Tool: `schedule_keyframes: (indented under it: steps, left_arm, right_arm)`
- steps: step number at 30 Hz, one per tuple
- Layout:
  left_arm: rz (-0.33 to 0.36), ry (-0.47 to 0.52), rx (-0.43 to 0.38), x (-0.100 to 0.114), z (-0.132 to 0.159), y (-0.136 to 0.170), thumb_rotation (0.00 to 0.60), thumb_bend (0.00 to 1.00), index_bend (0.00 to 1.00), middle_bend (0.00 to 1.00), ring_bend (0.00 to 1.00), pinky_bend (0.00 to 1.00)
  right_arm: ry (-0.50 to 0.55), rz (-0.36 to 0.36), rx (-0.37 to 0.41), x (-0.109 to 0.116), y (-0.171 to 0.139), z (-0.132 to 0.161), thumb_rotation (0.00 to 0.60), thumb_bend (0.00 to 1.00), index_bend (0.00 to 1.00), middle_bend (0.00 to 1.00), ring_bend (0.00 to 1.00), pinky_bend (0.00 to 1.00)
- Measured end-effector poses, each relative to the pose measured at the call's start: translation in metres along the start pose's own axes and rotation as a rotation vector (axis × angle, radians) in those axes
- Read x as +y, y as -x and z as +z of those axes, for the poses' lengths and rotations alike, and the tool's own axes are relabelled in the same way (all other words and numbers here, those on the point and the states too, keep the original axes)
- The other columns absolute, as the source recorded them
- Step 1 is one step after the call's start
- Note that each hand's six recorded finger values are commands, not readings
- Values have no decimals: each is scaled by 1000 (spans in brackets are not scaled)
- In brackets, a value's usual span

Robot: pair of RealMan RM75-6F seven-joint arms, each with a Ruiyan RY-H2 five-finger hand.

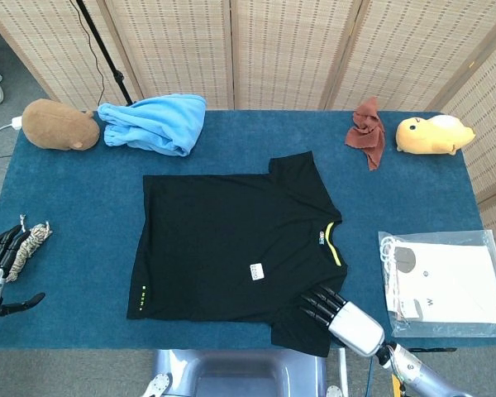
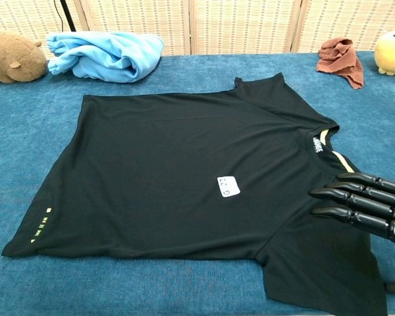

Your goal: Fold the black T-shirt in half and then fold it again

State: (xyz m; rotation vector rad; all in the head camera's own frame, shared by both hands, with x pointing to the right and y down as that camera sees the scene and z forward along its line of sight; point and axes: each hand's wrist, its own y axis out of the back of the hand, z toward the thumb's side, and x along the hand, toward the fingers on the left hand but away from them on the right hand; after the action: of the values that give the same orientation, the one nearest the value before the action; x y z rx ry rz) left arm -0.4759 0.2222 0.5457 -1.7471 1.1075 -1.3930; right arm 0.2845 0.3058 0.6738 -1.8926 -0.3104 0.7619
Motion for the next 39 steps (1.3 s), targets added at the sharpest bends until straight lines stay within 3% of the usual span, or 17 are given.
schedule_keyframes:
  steps: [5, 16, 18, 21, 25, 34, 39]
  left_arm:
    - [-1, 0, 3, 0, 0, 0, 600, 0, 0, 0, 0, 0]
    - [2, 4, 3, 1, -1, 0, 600, 0, 0, 0, 0, 0]
    - [2, 5, 4, 1, -1, 0, 600, 0, 0, 0, 0, 0]
    - [1, 5, 5, 1, -1, 0, 600, 0, 0, 0, 0, 0]
    - [0, 4, 6, 1, -1, 0, 600, 0, 0, 0, 0, 0]
    - [-2, 7, 5, 0, -1, 0, 600, 0, 0, 0, 0, 0]
    - [-6, 7, 5, -1, -1, -1, 600, 0, 0, 0, 0, 0]
  right_arm:
    - [0, -5, -5, -1, 4, 0, 600, 0, 86, 11, 0, 9]
    - [-2, -33, 5, -2, 10, 3, 600, 6, 210, 96, 39, 165]
    - [1, -31, 10, -3, 11, 4, 600, 56, 221, 104, 44, 184]
    - [9, -42, 17, -3, 13, 5, 600, 234, 245, 121, 54, 215]
    - [17, -67, 24, 1, 16, 6, 600, 389, 272, 145, 77, 233]
    - [30, -69, 29, -1, 18, 7, 600, 460, 324, 190, 113, 247]
    - [40, -76, 28, -1, 20, 7, 600, 511, 452, 241, 165, 278]
